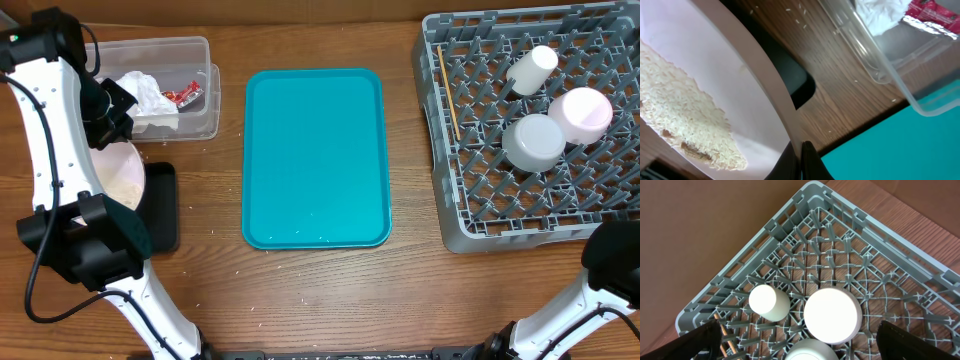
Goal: Sort waste into correct bins and load items into the dishwasher
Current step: 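Tilt the plate with the left gripper to dump rice onto the black tray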
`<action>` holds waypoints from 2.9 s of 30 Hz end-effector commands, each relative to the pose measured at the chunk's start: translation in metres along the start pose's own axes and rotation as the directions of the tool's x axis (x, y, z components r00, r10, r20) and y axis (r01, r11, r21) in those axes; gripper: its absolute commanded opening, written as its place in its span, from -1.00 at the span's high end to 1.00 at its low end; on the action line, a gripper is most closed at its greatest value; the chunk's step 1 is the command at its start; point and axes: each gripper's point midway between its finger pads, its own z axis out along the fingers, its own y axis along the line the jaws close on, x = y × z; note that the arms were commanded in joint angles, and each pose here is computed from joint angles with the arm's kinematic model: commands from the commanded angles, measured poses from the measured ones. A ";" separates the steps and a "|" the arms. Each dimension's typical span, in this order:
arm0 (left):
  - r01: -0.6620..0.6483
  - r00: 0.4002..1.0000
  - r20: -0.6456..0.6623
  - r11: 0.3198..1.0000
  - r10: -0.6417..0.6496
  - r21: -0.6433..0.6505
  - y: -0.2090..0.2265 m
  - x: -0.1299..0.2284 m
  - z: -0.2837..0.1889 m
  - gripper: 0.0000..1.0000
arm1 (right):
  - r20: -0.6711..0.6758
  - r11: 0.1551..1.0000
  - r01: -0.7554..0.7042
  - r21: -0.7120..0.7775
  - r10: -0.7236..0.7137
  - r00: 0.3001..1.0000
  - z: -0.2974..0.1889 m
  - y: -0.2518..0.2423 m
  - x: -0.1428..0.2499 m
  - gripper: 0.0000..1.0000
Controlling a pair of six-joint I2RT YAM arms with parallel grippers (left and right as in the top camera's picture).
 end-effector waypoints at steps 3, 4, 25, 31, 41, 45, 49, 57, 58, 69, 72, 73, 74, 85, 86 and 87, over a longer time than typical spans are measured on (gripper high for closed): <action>0.026 0.999 -0.050 0.996 -0.022 0.086 -0.003 0.004 0.001 0.91 | 0.017 1.000 -0.006 -0.010 0.006 1.000 -0.005 0.002 -0.004 -1.00; 0.036 0.998 -0.056 0.996 -0.031 0.085 0.000 0.002 0.004 0.90 | 0.017 1.000 -0.005 -0.010 0.005 1.000 -0.005 0.002 -0.004 -1.00; 0.023 0.993 -0.116 0.951 0.013 0.308 0.002 -0.017 0.013 0.91 | 0.017 1.000 -0.005 -0.010 0.005 1.000 -0.005 0.002 -0.004 -1.00; 0.028 0.990 -0.137 0.935 0.022 0.353 0.001 -0.017 0.012 0.91 | 0.017 1.000 -0.005 -0.010 0.005 1.000 -0.005 0.002 -0.004 -1.00; 0.069 0.978 -0.205 0.880 0.032 0.470 0.008 -0.016 0.010 0.92 | 0.017 1.000 -0.005 -0.010 0.005 1.000 -0.005 0.002 -0.004 -1.00; 0.081 0.970 -0.235 0.842 0.056 0.533 0.008 -0.013 0.009 0.91 | 0.017 1.000 -0.005 -0.010 0.005 1.000 -0.005 0.002 -0.004 -1.00; 0.097 0.968 -0.247 0.844 0.043 0.527 0.016 -0.013 0.009 0.91 | 0.017 1.000 -0.005 -0.010 0.005 1.000 -0.005 0.002 -0.004 -1.00; 0.045 0.971 -0.214 0.789 0.111 0.613 0.008 -0.014 0.000 0.91 | 0.017 1.000 -0.005 -0.010 0.005 1.000 -0.005 0.002 -0.004 -1.00; 0.046 0.973 -0.206 0.788 0.104 0.614 0.011 -0.017 0.000 0.91 | 0.016 1.000 -0.005 -0.010 0.005 1.000 -0.005 0.002 -0.004 -1.00; 0.076 0.956 -0.248 0.683 0.158 0.726 0.024 -0.005 -0.023 0.92 | 0.017 1.000 -0.006 -0.010 0.006 1.000 -0.005 0.002 -0.004 -1.00; 0.063 0.954 -0.244 0.677 0.175 0.733 0.025 -0.002 -0.025 0.92 | 0.017 1.000 -0.005 -0.010 0.005 1.000 -0.005 0.002 -0.004 -1.00; 0.064 0.955 -0.242 0.677 0.172 0.733 0.026 -0.003 -0.025 0.92 | 0.017 1.000 -0.005 -0.010 0.005 1.000 -0.005 0.002 -0.004 -1.00; 0.076 0.952 -0.254 0.673 0.170 0.736 0.026 -0.001 -0.026 0.92 | 0.016 1.000 -0.005 -0.010 0.005 1.000 -0.005 0.002 -0.004 -1.00; 0.060 0.958 -0.210 0.578 0.196 0.814 0.022 -0.003 -0.041 0.91 | 0.017 1.000 -0.005 -0.010 0.005 1.000 -0.005 0.002 -0.004 -1.00; 0.070 0.957 -0.216 0.570 0.192 0.819 0.021 -0.002 -0.044 0.92 | 0.016 1.000 -0.005 -0.010 0.005 1.000 -0.005 0.002 -0.004 -1.00; 0.072 0.957 -0.215 0.562 0.193 0.824 0.020 -0.002 -0.045 0.91 | 0.017 1.000 -0.005 -0.010 0.005 1.000 -0.005 0.002 -0.004 -1.00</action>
